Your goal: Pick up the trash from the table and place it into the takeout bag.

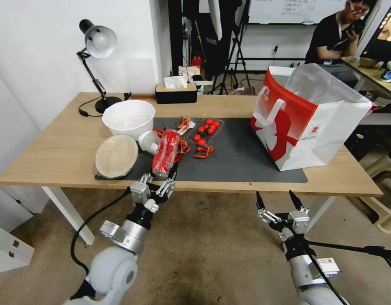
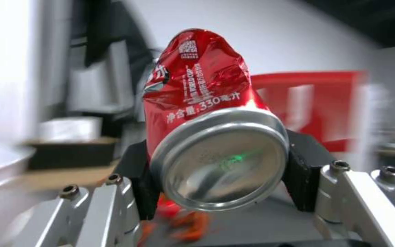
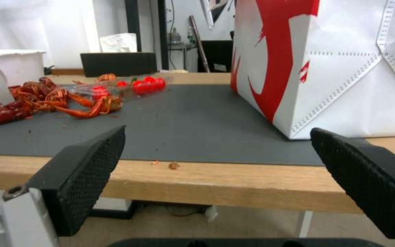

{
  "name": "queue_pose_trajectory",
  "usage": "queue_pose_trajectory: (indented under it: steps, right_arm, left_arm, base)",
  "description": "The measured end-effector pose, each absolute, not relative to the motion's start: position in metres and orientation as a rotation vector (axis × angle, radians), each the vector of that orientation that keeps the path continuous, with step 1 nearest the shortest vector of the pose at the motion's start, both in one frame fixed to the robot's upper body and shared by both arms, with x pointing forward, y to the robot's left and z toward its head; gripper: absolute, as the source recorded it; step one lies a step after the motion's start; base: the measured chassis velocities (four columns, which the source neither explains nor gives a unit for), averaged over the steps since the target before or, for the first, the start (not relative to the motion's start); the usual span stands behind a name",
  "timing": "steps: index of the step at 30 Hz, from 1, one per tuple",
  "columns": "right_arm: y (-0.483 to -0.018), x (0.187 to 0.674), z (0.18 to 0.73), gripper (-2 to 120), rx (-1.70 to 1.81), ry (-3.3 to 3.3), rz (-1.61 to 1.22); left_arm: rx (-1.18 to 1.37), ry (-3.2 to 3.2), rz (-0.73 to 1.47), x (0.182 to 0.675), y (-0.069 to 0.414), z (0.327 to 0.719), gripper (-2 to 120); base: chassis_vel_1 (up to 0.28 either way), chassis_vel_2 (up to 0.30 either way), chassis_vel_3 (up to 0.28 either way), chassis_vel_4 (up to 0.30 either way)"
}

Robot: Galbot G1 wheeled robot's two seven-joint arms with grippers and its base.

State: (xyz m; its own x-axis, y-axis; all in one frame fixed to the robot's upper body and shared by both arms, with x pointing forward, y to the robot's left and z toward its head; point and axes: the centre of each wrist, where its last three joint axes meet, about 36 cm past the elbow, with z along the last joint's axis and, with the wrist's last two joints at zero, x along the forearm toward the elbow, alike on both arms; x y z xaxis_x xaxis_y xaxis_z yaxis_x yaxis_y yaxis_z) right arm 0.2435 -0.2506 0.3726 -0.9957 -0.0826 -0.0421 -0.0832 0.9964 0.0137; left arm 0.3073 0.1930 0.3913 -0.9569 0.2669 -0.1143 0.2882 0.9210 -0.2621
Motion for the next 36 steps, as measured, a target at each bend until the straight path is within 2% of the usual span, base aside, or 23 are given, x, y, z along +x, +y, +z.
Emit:
queue_pose_trajectory:
  steps: [7,9,14,20,22,26,31,36]
  right_arm:
    - [-0.249,0.242,0.376,100,-0.130,3.091,0.025]
    - [-0.249,0.241,0.378,100,-0.125,3.087,0.020]
    - [-0.251,0.239,0.381,100,-0.118,3.086,0.014]
    - [-0.253,0.235,0.381,100,-0.098,3.094,0.005]
    - [-0.252,0.235,0.381,100,-0.091,3.097,-0.001]
    - [-0.251,0.235,0.382,100,-0.085,3.098,-0.004]
    - [-0.251,0.234,0.382,100,-0.062,3.101,-0.003]
    - [-0.251,0.234,0.381,100,-0.051,3.102,-0.002]
  left_arm:
    - [0.775,2.758,-0.364,0.329,0.222,0.400,52]
    - [0.985,2.655,-0.362,0.344,0.242,0.403,52]
    - [1.126,2.597,-0.328,0.368,0.263,0.408,52]
    - [1.235,2.518,-0.224,0.439,0.282,0.457,52]
    - [1.300,2.490,-0.224,0.465,0.268,0.469,52]
    - [1.351,2.468,-0.234,0.484,0.248,0.475,52]
    - [1.431,2.397,-0.242,0.545,0.193,0.500,52]
    - [1.477,2.353,-0.233,0.575,0.158,0.517,52]
  base:
    - [0.000,0.000,0.000,0.000]
    - [0.000,0.000,0.000,0.000]
    - [0.000,0.000,0.000,0.000]
    - [0.000,0.000,0.000,0.000]
    - [0.000,0.000,0.000,0.000]
    - [0.000,0.000,0.000,0.000]
    - [0.000,0.000,0.000,0.000]
    - [0.000,0.000,0.000,0.000]
